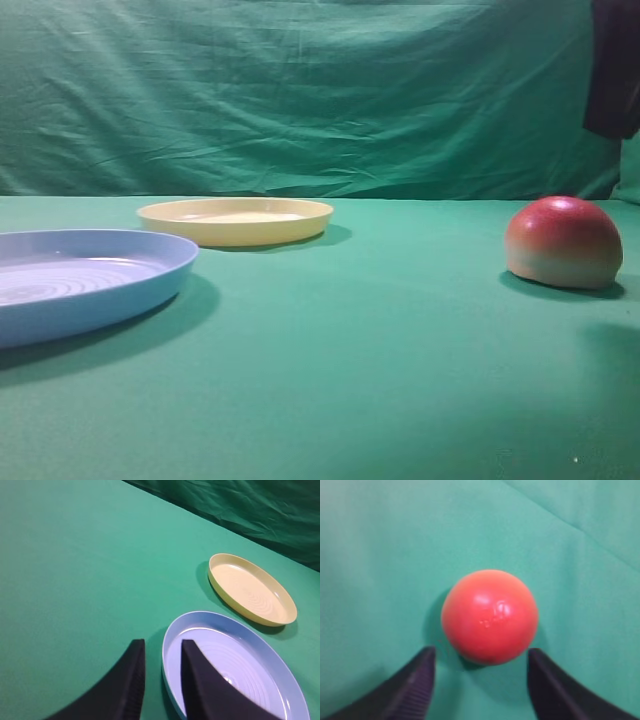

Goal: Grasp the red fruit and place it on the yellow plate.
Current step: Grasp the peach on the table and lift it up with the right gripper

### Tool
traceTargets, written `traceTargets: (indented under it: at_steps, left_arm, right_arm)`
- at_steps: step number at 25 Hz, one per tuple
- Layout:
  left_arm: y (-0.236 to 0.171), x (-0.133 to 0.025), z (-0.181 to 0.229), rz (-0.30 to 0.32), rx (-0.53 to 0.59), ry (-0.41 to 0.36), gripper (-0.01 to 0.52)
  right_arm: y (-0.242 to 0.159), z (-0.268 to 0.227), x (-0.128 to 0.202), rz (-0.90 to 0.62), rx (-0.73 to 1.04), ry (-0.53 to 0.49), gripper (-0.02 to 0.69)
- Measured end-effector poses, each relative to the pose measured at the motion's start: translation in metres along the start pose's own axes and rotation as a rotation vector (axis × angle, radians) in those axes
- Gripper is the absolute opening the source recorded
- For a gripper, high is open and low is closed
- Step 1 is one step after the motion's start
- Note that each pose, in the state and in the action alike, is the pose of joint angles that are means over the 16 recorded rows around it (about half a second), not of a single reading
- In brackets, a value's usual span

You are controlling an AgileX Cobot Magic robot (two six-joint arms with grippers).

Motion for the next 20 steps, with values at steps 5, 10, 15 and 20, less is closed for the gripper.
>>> traceTargets:
  at_steps: [5,10,15,20]
  left_arm:
    - [0.000,0.000,0.000,0.000,0.000,0.000,0.157]
    - [0.000,0.000,0.000,0.000,0.000,0.000,0.157]
    - [0.000,0.000,0.000,0.000,0.000,0.000,0.157]
    - [0.000,0.000,0.000,0.000,0.000,0.000,0.157]
  right_arm:
    - [0.004,0.023,0.000,0.007,0.014,0.000,0.605]
    - [0.005,0.043,0.001,0.014,0.021,0.000,0.584]
    - [0.012,0.053,0.001,0.022,0.012,0.003,0.476]
    - [0.035,0.047,0.007,0.029,-0.060,0.021,0.352]
Point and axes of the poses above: a point on each arm's last joint axis where the gripper is mounted, z pointing out along that axis toward the gripper, x along the wrist's bending axis when the last joint is at zero, y = z × x, the point moved 1 cm from there along z, pointing out along that axis toward the gripper, and after that the axes turned 10 degrees about z, right-handed, at the moved point
